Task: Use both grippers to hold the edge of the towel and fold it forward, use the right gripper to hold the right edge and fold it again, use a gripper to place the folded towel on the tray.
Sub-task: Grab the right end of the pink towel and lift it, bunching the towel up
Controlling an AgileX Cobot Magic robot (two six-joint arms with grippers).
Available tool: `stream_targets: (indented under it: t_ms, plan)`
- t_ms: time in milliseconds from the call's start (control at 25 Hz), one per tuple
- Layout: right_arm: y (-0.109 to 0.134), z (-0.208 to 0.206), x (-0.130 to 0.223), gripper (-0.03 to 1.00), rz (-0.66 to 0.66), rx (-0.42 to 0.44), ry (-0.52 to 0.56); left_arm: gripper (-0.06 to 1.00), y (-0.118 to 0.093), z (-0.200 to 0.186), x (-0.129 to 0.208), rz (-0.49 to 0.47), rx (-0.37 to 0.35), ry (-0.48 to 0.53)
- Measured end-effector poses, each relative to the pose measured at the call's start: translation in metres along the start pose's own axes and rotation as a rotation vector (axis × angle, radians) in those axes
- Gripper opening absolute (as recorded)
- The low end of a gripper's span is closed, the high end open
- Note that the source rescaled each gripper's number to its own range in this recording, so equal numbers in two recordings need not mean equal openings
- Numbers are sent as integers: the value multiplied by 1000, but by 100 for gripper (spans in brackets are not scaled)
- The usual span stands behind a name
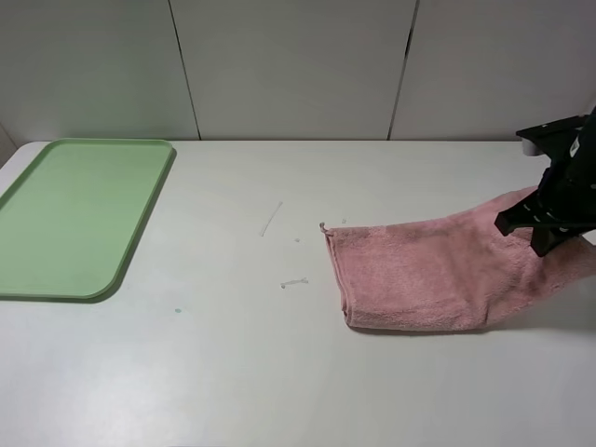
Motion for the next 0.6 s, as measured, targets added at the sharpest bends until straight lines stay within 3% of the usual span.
stream_targets:
  t_ms: [600]
  plan:
    - [63, -42, -15, 9, -75, -39, -57, 100, 0, 0, 0, 0, 0, 0]
Point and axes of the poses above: a point on each arm's last joint axis where the gripper is mounted, z pointing out along that axis toward the gripper, y along the wrist's bending axis when the last joint is at zero, x = y × z, the point moved 6 cm from there along z, pointing out along that axis toward the gripper, and after that the axes turned 3 degrees about -z, right-handed, at the moved point
